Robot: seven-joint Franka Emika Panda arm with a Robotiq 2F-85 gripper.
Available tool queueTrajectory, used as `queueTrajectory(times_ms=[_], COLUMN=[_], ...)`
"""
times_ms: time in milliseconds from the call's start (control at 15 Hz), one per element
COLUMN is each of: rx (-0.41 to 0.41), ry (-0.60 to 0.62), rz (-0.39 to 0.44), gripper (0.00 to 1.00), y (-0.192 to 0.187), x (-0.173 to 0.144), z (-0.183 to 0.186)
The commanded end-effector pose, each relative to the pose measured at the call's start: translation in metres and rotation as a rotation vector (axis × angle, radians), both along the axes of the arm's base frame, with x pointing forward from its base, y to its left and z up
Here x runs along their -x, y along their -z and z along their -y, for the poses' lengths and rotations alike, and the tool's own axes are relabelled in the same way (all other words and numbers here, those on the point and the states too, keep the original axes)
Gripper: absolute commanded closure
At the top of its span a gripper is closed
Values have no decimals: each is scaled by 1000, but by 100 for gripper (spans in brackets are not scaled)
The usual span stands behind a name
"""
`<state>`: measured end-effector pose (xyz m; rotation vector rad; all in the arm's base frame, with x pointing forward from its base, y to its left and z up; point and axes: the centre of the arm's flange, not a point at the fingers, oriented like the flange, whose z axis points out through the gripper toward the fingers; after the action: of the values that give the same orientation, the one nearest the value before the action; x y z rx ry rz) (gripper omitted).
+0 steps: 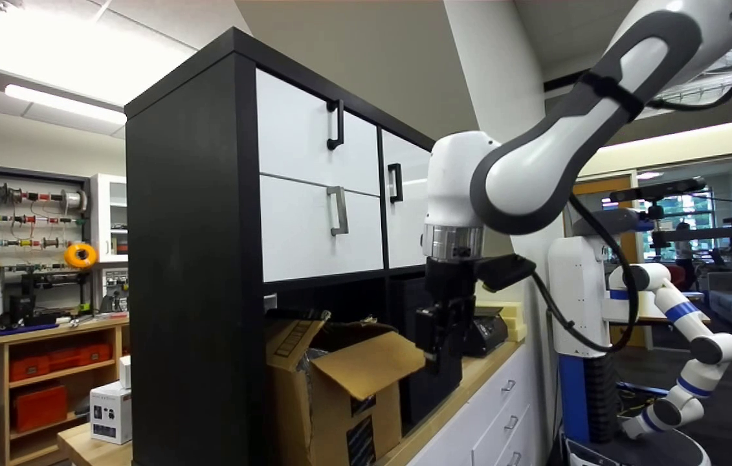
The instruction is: Push in the brown box
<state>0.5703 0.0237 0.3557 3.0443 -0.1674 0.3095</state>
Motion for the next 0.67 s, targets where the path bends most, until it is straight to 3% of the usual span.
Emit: queueTrajectory(times_ms=[0,467,533,600], rx=[22,35,30,31], ry=[33,60,27,30], rz=[-101,-207,-193,-200], gripper=[0,0,0,0], y=[-32,-52,-43,-45], x=[44,87,62,66], z=[1,2,2,1])
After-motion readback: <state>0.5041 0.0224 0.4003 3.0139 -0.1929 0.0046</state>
